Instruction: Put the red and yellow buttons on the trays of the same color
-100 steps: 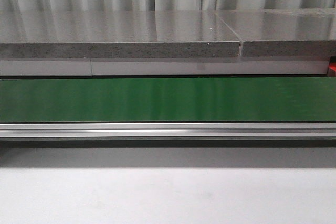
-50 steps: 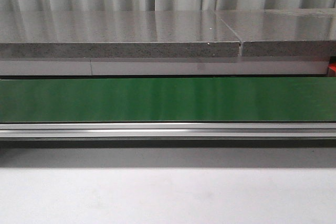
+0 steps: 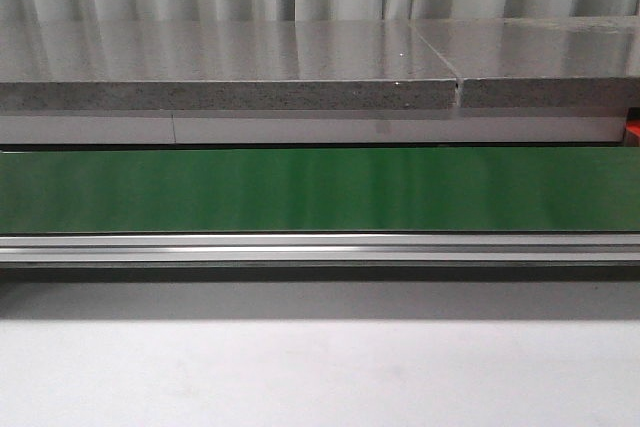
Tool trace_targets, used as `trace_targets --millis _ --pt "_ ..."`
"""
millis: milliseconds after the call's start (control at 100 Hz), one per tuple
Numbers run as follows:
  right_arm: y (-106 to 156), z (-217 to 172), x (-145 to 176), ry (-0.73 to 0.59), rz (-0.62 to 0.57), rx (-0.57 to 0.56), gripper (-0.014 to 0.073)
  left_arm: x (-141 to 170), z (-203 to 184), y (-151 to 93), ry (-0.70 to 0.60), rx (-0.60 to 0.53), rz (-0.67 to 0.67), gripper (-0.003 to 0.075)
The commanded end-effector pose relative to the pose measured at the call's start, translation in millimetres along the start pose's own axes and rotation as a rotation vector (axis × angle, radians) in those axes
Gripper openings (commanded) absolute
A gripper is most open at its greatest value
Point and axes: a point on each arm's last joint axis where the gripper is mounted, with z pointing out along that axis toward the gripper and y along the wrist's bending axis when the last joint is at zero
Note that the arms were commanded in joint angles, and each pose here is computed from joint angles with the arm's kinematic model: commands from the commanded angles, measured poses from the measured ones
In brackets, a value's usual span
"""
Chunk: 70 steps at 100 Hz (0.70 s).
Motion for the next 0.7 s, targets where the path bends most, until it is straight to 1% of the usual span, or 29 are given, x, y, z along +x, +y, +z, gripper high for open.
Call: trace_targets --millis 0,250,370,500,690 --pt "5.5 -34.5 -17.7 -0.141 0.007 -0.026 0.0561 -14.4 -4.0 -2.5 -0.095 0.023 -0.011 -0.0019" --pt "15.0 -85.5 -23.9 -0.284 0.023 -0.076 0.0561 -14.4 -4.0 -2.5 -0.095 0.023 -0.011 -0.0019" --pt "28.8 -113.2 -20.8 -0.348 -0.015 -0.113 0.0561 -14.4 -4.0 -2.5 -0.095 0.023 -0.011 -0.0019" --pt "58.0 -143.5 -10.0 -0.405 -0.130 -0.180 0.0561 -14.4 -4.0 -2.5 -0.095 0.023 -0.011 -0.0019" --pt "98.4 -176.9 18.8 -0.407 -0.359 -0.283 0.0561 -14.4 -4.0 -2.5 -0.095 0.023 -0.011 -0.0019"
